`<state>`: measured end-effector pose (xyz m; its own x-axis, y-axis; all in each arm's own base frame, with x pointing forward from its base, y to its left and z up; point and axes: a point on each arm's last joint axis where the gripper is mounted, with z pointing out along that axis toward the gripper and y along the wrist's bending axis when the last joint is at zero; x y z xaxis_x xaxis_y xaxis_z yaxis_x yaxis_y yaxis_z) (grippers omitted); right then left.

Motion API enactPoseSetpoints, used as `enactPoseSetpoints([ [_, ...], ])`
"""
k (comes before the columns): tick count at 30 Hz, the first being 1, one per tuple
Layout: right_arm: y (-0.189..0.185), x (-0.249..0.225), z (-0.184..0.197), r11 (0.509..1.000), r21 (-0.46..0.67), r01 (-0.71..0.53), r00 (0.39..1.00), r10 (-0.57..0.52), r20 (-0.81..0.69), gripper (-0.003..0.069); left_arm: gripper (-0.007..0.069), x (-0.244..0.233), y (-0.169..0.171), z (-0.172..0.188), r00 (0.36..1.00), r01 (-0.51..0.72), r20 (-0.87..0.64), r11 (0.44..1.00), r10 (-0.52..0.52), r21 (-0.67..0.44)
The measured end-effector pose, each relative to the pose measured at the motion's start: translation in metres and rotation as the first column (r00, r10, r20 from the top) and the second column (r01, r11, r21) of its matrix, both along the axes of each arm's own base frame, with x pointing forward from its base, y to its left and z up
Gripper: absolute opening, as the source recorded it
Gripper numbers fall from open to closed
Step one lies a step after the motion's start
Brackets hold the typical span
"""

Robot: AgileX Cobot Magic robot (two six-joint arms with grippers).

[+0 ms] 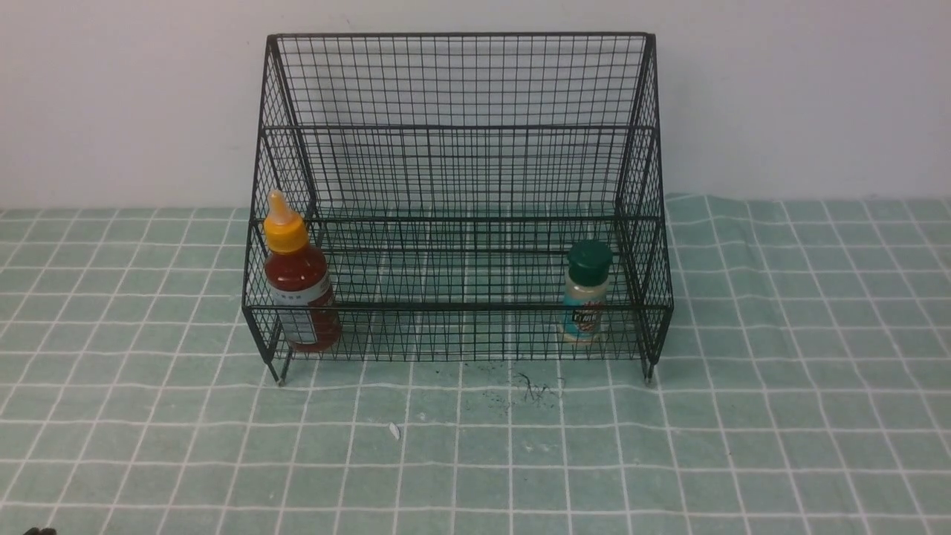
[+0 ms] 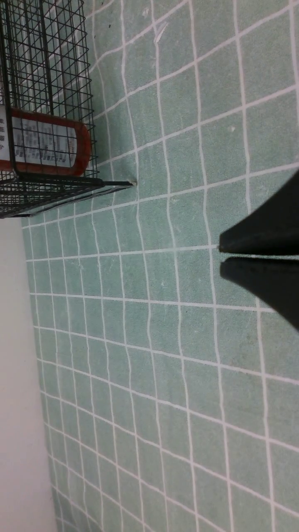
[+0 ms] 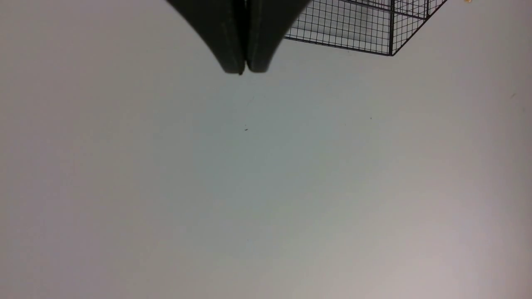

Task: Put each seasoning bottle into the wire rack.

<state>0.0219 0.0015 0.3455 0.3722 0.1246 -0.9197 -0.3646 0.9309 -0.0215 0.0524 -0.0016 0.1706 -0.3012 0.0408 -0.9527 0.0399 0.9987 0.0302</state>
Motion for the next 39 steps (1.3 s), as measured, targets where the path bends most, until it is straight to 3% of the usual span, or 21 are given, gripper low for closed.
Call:
enactPoseSetpoints([
  [12, 0.0, 0.0, 0.0, 1.0, 0.0, 0.0, 1.0, 0.0, 0.0, -0.0015, -0.0006, 0.0, 0.0, 0.0, 1.0, 0.0, -0.001, 1.0, 0.0, 0.0],
  [18, 0.002, 0.001, -0.002, 0.997, 0.059, -0.046, 0.998, 0.049, -0.05, -0.0015, -0.0006, 0.0, 0.0, 0.0, 1.0, 0.0, -0.001, 1.0, 0.0, 0.0],
  [32, 0.012, 0.003, -0.006, 0.992, -0.056, -0.113, 0.992, 0.109, -0.068, -0.0015, -0.0006, 0.0, 0.0, 0.0, 1.0, 0.0, -0.001, 1.0, 0.0, 0.0],
  [35, 0.013, 0.004, -0.01, 0.993, -0.066, -0.103, 0.992, 0.098, -0.077, -0.0015, -0.0006, 0.0, 0.0, 0.0, 1.0, 0.0, -0.001, 1.0, 0.0, 0.0],
  [39, 0.011, 0.01, -0.036, 0.996, -0.081, 0.026, 0.991, -0.036, -0.127, -0.0015, -0.0006, 0.0, 0.0, 0.0, 1.0, 0.0, -0.001, 1.0, 0.0, 0.0],
])
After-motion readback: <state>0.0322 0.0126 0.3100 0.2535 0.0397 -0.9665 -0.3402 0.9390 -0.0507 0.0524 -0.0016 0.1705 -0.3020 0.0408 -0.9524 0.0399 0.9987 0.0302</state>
